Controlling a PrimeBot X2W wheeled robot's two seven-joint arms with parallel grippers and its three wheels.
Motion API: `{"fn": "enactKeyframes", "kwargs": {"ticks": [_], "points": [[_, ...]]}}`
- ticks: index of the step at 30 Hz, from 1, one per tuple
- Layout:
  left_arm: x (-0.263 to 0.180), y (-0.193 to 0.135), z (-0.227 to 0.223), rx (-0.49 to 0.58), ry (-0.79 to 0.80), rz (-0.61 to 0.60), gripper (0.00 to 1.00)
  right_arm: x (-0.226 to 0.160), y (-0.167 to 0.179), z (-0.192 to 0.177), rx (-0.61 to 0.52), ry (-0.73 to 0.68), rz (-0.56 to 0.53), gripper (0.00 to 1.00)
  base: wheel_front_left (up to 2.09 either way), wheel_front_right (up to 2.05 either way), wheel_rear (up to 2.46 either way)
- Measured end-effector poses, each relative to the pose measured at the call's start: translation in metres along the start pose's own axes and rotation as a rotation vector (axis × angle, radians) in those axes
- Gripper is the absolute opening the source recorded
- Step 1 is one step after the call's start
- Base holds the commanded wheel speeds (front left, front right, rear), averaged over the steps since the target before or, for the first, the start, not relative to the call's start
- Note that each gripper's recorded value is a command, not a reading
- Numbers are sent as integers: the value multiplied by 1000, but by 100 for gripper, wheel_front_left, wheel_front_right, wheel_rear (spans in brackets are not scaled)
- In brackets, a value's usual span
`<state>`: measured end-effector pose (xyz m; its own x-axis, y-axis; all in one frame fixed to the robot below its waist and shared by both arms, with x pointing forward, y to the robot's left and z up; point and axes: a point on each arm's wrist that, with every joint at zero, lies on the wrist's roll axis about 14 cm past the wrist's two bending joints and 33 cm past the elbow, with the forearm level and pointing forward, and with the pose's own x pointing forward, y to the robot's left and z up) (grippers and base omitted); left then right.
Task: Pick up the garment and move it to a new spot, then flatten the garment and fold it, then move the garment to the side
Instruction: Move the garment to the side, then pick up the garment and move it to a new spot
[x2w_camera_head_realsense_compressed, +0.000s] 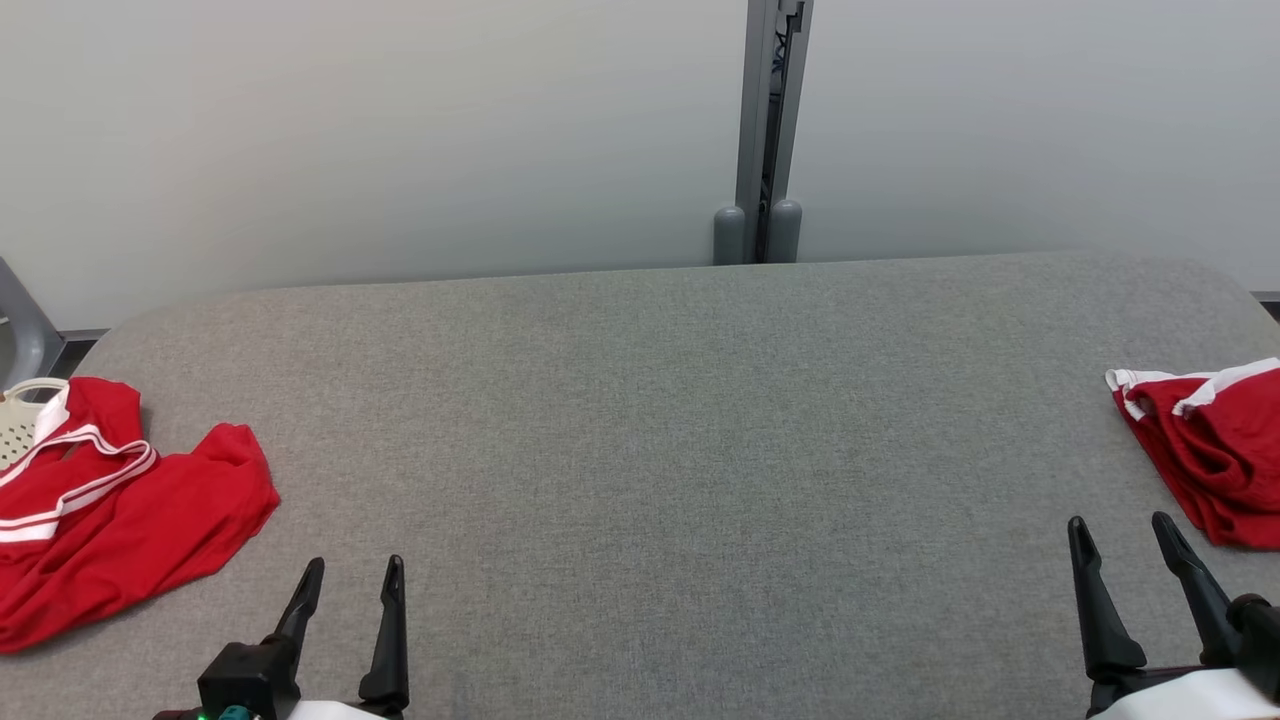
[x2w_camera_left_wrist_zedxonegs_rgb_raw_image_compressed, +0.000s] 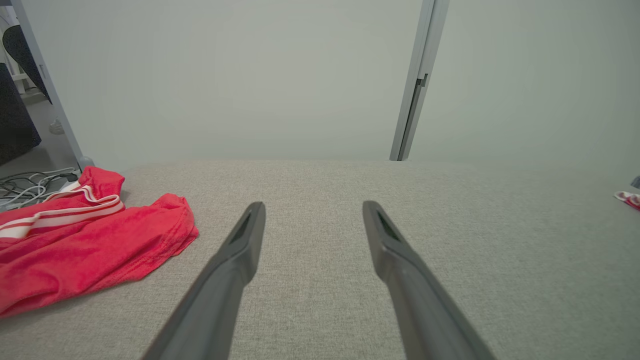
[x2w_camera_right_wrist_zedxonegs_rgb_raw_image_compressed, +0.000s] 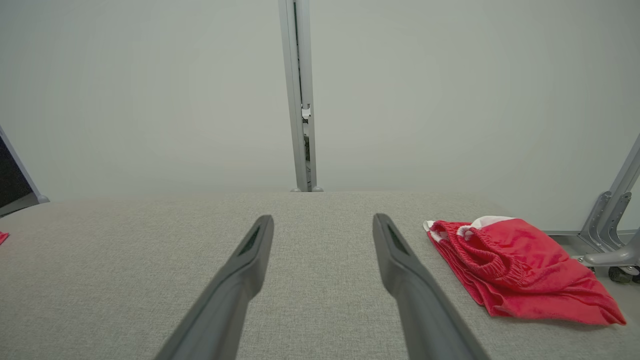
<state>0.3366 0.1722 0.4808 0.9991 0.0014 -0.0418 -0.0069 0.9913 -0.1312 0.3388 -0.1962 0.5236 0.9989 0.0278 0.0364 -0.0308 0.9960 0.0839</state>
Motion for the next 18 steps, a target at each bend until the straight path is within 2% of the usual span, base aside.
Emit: {"fn": "enactKeyframes", "kwargs": {"ticks": [18], "points": [[1,0,4,-1,-15,1,100,1,1,-2,2,6,1,100,0,0,0]]}}
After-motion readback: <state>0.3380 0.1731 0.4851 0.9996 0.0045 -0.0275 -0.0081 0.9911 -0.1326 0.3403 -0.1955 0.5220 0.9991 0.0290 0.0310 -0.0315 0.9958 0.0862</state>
